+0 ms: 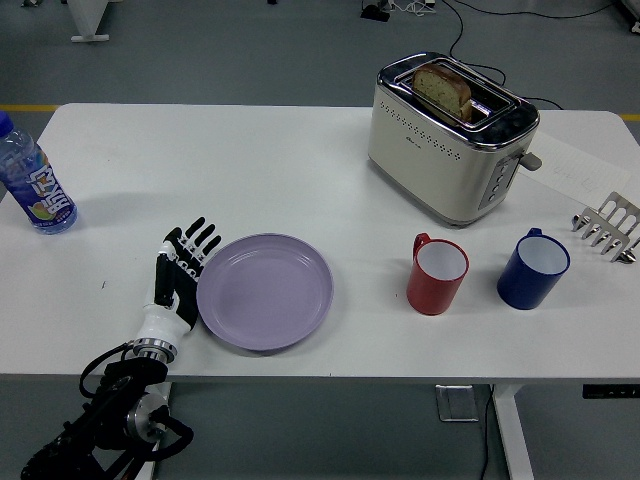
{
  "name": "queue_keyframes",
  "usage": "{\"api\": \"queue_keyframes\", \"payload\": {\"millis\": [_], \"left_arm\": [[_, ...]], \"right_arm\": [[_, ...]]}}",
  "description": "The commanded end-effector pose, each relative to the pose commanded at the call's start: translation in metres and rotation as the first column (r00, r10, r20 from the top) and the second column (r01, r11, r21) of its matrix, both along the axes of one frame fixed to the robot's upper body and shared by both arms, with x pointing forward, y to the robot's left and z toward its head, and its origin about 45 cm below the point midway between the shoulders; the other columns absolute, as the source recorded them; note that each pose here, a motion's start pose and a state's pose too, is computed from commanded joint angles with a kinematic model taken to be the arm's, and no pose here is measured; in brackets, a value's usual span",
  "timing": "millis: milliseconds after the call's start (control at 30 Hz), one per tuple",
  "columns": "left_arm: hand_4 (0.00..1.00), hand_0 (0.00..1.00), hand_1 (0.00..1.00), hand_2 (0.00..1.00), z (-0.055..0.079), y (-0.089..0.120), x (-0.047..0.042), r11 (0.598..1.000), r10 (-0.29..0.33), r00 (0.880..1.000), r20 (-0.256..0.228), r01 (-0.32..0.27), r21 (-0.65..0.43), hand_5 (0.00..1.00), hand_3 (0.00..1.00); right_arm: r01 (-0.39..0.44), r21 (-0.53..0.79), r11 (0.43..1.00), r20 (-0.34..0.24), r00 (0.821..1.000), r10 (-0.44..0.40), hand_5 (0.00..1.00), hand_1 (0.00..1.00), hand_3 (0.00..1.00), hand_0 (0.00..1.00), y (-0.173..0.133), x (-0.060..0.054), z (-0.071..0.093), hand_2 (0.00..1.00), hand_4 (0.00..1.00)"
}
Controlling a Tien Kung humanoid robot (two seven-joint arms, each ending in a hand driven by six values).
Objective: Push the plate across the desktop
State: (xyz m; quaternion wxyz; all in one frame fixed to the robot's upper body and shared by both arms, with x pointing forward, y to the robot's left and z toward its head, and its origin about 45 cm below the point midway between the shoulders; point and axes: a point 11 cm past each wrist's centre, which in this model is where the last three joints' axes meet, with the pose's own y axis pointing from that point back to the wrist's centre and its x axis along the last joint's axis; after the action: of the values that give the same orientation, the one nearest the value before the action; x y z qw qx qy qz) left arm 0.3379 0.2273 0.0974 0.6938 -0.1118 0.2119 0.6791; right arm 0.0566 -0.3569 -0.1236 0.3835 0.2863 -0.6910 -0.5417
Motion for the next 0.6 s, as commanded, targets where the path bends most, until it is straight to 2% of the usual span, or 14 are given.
{"api": "queue_keyframes", "payload": {"millis": [600], "left_arm": [[0.505,0.815,0.856,0.858,-0.004,-0.029,-0.0115,0.996,-0.088,0.996,-0.014,0.088,-0.006,0.998,0.845]], "right_arm": [[-0.001,0.002,1.0,-0.007,1.0,0.001,0.547,0.527,0.6,0.59,0.0,-0.003,0.0,0.612,0.367]]}}
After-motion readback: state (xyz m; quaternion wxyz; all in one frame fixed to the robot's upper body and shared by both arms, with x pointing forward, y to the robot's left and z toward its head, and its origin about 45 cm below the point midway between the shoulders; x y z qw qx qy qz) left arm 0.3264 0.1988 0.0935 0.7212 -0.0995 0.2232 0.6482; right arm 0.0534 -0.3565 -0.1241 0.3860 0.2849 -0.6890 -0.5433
